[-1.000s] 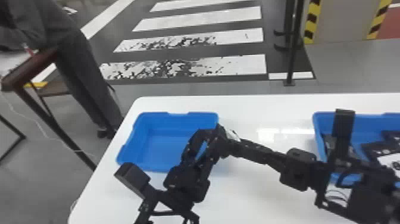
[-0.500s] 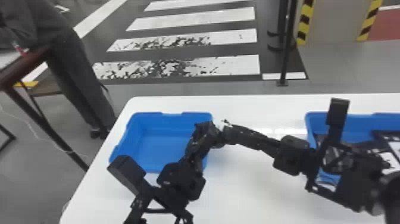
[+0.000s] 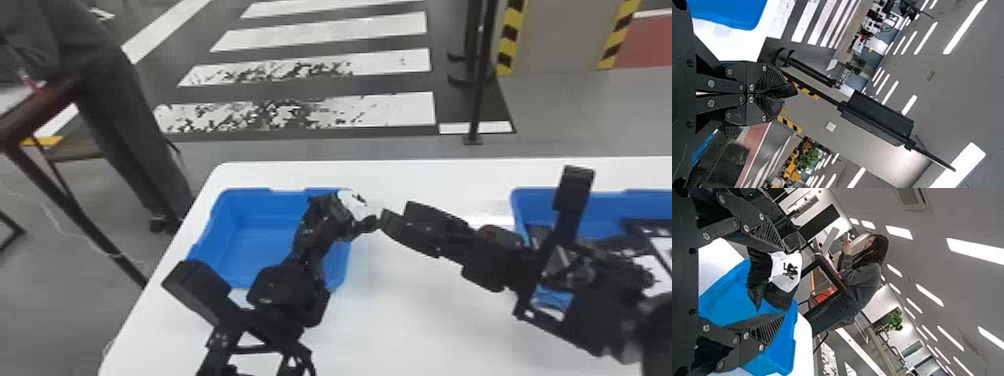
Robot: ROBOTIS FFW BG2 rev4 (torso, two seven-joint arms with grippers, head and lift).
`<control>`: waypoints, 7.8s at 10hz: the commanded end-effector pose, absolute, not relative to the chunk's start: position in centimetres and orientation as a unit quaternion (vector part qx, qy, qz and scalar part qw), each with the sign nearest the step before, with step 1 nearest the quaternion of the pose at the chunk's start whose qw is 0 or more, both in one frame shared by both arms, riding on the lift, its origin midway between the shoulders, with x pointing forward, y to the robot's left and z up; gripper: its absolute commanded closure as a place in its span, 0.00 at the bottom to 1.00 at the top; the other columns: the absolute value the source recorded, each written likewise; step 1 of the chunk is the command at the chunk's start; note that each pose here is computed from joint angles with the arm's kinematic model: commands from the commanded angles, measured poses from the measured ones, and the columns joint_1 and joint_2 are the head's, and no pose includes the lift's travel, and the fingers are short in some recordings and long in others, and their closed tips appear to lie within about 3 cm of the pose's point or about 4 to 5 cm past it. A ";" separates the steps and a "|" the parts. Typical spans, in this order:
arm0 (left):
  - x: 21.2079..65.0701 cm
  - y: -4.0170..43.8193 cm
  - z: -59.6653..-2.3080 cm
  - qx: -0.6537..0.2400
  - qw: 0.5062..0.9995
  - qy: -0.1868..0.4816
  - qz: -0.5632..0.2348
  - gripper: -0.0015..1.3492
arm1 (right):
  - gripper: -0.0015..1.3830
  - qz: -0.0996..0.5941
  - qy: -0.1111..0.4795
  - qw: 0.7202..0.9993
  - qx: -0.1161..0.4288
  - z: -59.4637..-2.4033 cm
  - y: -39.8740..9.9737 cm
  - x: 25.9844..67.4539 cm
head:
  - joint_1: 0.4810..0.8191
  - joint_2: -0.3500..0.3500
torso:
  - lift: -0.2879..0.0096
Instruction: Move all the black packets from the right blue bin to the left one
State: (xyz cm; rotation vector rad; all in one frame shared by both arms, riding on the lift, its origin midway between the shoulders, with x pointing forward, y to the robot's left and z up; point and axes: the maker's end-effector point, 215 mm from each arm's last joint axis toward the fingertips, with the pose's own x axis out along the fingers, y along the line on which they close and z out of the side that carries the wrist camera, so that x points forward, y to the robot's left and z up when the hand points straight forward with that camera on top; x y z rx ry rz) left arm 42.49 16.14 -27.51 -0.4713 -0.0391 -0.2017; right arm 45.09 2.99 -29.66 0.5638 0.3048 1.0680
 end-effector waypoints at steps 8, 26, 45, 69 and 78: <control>48.5 29.3 -34.2 0.065 0.994 -0.072 0.054 0.02 | 0.02 0.467 0.119 0.842 0.241 -29.0 -0.9 46.7 | 0.63 0.99 | 0.50; 39.8 21.5 -26.6 -0.119 0.984 -0.117 -0.058 0.13 | 0.09 0.164 0.317 0.933 0.040 -46.0 -22.0 53.7 | 0.63 0.48 | 0.50; 39.7 21.8 -26.3 -0.120 0.983 -0.125 -0.055 0.14 | 0.83 0.154 0.382 0.911 0.033 -48.8 -20.1 52.2 | 0.63 0.51 | 0.50; 44.3 13.2 -27.1 -0.294 0.933 -0.016 -0.209 0.13 | 0.83 0.535 0.164 0.811 0.170 -28.1 4.2 41.6 | 0.63 0.78 | 0.50; 43.4 11.3 -28.9 -0.348 0.918 0.020 -0.190 0.89 | 0.76 0.542 0.163 0.804 0.181 -28.0 5.1 41.9 | 0.63 0.81 | 0.50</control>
